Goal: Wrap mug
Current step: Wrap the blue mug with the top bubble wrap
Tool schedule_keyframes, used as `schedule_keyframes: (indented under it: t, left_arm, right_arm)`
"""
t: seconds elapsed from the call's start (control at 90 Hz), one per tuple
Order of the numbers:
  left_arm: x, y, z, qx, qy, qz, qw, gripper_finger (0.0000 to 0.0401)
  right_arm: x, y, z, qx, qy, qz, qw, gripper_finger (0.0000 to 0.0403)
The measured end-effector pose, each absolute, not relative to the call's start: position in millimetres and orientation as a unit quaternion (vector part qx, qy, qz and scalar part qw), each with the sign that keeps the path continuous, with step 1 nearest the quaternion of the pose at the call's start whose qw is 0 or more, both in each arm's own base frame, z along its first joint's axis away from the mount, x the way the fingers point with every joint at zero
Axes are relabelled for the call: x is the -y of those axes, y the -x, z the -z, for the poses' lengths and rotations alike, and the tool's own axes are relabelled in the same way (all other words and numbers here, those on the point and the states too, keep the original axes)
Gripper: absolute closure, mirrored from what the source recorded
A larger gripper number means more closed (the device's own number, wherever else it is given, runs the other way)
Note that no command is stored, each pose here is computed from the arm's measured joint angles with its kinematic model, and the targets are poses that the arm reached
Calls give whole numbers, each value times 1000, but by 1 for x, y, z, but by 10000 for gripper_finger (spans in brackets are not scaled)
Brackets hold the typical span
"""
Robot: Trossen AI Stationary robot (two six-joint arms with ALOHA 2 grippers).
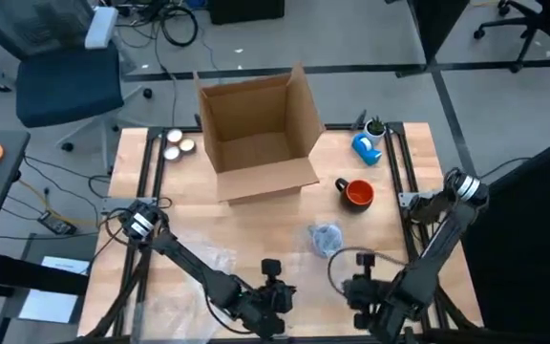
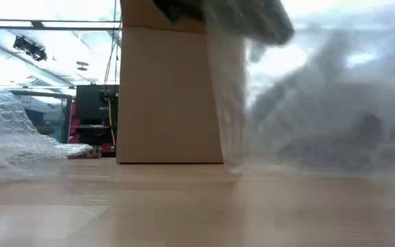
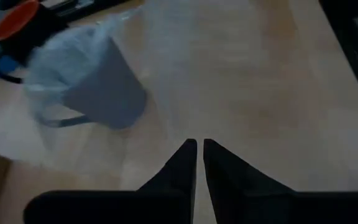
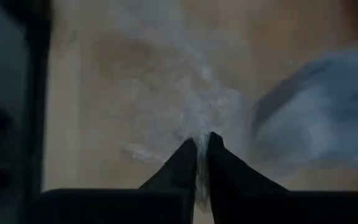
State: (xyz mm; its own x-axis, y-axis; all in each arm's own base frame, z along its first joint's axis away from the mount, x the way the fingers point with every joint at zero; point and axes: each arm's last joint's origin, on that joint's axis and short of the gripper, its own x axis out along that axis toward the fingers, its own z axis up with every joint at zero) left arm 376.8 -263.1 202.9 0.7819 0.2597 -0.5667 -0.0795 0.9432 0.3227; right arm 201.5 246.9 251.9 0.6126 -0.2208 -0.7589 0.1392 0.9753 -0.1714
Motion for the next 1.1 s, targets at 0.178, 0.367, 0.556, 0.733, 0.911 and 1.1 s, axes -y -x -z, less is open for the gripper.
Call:
schedule_keyframes:
  t: [0.178, 0.367, 0.556, 0.733, 0.911, 1.1]
  left_arm:
    - [259, -368, -205, -365, -167, -114, 909, 386]
    - [245, -346, -209, -438, -187, -191, 858, 386]
    - [241, -324, -213, -450, -198, -262, 831, 386]
    - [240, -337, -205, -448, -134, -245, 850, 386]
    - [240, -366, -186, -475, -48, -90, 874, 386]
    - [245, -390, -182, -365, -35, -2, 930, 386]
  right_arm:
    - [-222, -202, -271, -401, 61, 147, 902, 403]
    - [-206, -208, -271, -422, 76, 176, 886, 403]
    - [-193, -217, -266, -441, 90, 192, 872, 403]
    - [-174, -230, -258, -475, 132, 192, 849, 403]
    - [-149, -242, -241, -548, 146, 155, 809, 403]
    - [-138, -258, -233, -569, 141, 78, 806, 403]
